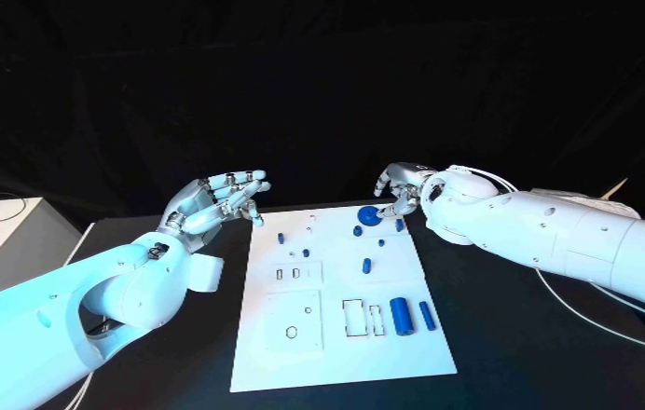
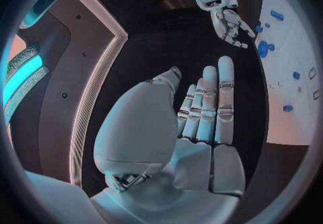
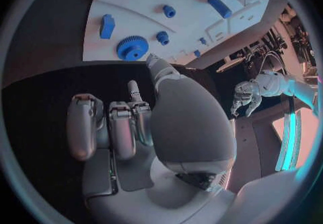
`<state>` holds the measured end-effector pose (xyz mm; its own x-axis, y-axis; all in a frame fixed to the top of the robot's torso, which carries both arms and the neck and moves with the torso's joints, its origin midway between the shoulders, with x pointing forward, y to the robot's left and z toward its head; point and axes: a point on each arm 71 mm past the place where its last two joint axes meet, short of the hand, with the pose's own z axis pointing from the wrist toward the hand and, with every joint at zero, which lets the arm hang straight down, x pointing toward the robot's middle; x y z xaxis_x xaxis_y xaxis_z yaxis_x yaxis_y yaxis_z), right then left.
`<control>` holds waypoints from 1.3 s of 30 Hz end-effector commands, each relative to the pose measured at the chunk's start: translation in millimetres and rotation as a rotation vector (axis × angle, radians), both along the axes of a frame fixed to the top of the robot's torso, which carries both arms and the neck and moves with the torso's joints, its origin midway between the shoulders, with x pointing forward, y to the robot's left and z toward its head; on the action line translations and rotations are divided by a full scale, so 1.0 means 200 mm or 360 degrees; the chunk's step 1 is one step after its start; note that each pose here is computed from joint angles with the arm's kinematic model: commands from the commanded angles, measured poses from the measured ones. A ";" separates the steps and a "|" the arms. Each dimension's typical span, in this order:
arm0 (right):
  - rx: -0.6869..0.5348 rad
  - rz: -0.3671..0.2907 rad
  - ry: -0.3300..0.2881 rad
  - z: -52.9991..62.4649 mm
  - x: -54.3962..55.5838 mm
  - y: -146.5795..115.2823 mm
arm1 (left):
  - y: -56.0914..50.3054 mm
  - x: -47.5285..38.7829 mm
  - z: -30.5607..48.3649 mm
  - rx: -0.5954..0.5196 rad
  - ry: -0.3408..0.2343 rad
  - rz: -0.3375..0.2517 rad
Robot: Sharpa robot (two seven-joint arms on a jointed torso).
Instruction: Assemble the parts on the task board
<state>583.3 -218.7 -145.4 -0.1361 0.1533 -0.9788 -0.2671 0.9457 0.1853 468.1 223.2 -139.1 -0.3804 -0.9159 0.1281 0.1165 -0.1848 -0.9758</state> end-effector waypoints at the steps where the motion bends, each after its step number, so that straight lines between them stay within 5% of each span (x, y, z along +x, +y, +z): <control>1: -0.0036 -0.0038 0.0011 0.00 -0.01 0.01 | -0.01 -0.007 0.008 0.0007 -0.0023 -0.0041; 14: -0.0026 0.0103 0.0000 0.01 -0.08 0.13 | 0.01 0.012 -0.003 0.0018 -0.0020 -0.0009; 29: -0.0032 0.0213 -0.0102 0.00 -0.11 0.20 | 0.01 0.010 -0.001 0.0022 -0.0024 0.0001; 39: -0.0144 0.0291 -0.0078 -0.04 -0.14 0.25 | 0.02 0.014 -0.003 0.0024 -0.0023 0.0007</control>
